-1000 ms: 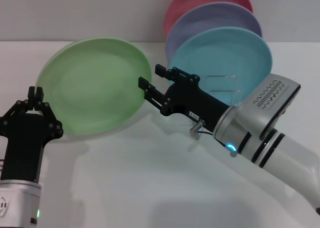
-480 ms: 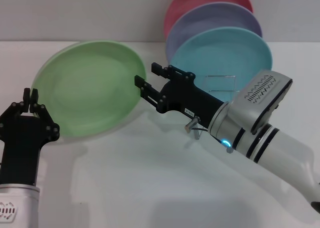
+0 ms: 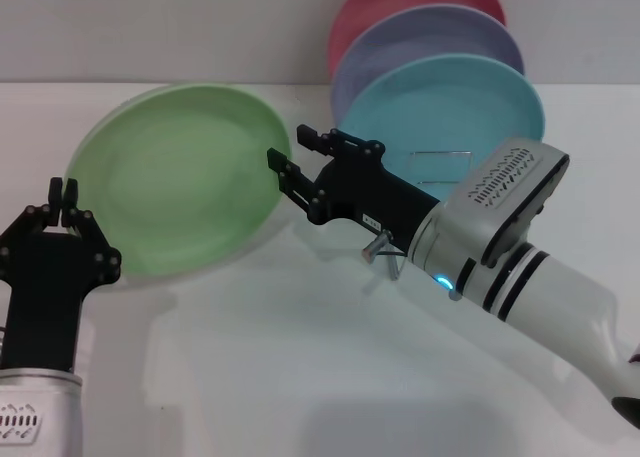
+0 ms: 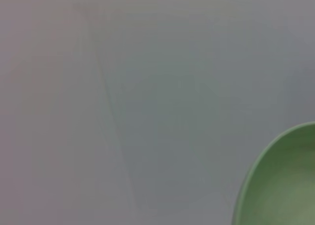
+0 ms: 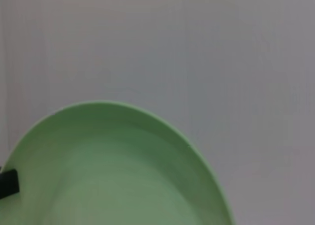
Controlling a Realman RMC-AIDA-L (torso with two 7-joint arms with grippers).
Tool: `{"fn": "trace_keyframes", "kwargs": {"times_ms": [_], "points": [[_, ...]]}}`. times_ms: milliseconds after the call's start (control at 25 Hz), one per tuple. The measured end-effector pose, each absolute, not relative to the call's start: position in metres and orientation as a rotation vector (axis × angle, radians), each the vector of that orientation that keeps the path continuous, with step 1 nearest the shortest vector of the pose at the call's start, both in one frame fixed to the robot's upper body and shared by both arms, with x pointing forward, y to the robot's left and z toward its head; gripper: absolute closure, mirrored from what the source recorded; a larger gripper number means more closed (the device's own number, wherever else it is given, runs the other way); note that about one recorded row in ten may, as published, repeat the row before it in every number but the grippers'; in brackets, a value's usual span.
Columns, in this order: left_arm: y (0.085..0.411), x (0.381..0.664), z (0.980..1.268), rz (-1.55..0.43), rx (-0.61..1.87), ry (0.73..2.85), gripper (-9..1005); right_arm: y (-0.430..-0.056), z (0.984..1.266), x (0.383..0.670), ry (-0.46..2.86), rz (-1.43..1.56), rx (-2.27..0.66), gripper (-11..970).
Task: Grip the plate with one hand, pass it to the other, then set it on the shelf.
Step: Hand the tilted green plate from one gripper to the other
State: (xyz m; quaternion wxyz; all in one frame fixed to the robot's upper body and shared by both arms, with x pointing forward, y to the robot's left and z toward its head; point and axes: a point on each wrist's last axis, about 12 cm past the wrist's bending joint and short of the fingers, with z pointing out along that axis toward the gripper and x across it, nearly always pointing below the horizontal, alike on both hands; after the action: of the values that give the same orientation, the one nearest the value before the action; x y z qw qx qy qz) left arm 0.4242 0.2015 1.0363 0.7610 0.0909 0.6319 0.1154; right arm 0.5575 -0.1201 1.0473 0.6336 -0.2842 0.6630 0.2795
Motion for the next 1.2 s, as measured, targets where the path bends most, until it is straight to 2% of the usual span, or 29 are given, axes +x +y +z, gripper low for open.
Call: {"fn": "trace_keyframes", "kwargs": {"times_ms": [480,920,1200], "points": [[0.1996,0.4236,1.0359,0.245,0.213,1.373,962,-0.1203,1.0484,0.5598,1.516,0.631,-0.645,584],[0.1994,0.4243,1.0357,0.262,0.233,1.372,961,-0.1202,1.0488,0.5604,1.514,0.630,-0.647,735],[0.1990,0.4251,1.0360,0.263,0.235,1.370,961,-0.1193,1.0478,0.5620,1.534,0.624,-0.640,772]]}}
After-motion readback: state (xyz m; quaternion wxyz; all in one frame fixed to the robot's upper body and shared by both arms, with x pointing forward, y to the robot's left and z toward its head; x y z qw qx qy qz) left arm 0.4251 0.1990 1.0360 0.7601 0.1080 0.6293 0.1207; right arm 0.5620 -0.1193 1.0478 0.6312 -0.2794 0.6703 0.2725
